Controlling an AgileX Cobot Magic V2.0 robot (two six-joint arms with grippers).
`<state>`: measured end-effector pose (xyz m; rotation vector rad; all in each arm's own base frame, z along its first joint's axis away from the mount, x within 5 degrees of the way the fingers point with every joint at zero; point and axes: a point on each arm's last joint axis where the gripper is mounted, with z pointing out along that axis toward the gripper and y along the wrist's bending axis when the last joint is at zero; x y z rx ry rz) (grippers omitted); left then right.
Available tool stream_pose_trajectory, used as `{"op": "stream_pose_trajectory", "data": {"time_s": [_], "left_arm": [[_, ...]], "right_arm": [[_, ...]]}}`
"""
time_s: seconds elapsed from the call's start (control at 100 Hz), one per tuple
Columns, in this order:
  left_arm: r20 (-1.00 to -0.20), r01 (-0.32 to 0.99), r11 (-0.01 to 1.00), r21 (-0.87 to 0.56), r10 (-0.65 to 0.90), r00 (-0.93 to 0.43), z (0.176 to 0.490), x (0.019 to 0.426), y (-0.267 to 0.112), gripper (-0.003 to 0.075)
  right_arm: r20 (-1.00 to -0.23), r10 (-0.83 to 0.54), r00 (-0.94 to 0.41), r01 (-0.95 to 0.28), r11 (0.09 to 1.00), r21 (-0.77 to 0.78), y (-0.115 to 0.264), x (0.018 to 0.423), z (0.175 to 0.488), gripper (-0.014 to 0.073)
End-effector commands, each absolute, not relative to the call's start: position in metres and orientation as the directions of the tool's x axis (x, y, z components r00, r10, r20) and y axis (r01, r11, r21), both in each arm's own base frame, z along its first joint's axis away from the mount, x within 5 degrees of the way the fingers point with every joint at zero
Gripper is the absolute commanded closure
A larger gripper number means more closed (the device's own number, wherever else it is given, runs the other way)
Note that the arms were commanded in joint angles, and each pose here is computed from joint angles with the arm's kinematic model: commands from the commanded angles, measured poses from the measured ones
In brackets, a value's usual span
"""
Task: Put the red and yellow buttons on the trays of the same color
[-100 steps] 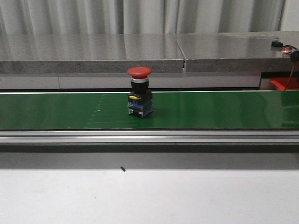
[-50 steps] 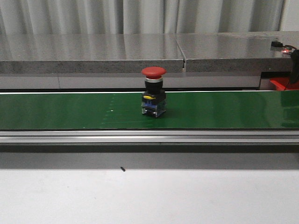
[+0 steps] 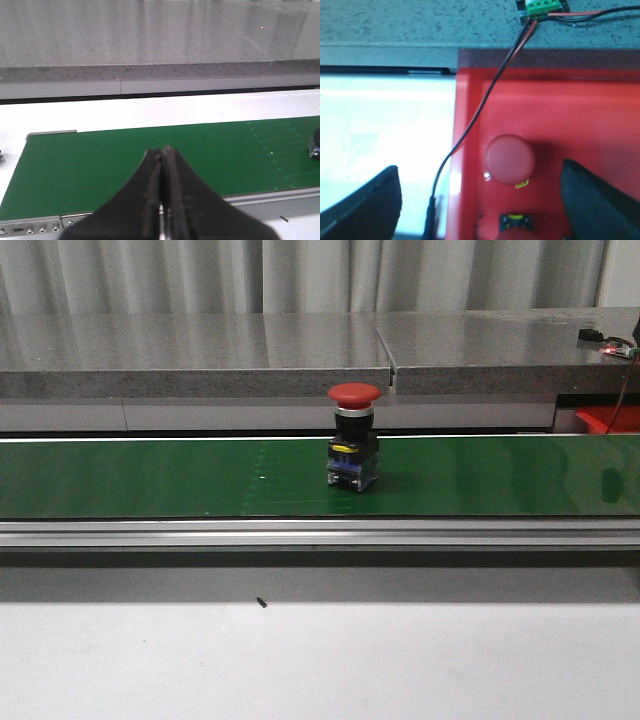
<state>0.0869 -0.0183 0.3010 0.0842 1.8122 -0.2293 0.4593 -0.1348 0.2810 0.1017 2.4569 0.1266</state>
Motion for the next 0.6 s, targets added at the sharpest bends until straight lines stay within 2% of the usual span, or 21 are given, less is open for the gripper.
{"op": "stream_pose_trajectory", "data": {"time_s": [0.0,0.26,0.59], "left_arm": [[-0.982,0.17,0.977,-0.129,-0.101,-0.162,0.316,0.088,-0.017,0.0741],[-0.982,0.17,0.977,-0.129,-0.101,-0.162,0.316,0.088,-0.017,0.0741],[-0.982,0.17,0.977,-0.129,-0.101,-0.162,0.316,0.088,-0.017,0.0741]], "right_arm": [[-0.708,0.104,-0.699,0.027,0.992,0.12,-0.128,0.44,0.337,-0.0041],[-0.707,0.092,-0.702,-0.002,0.991,0.131,-0.108,0.398,0.361,-0.0041],[-0.747,0.101,-0.657,-0.027,0.987,0.158,-0.074,0.314,0.381,-0.0041]]}}
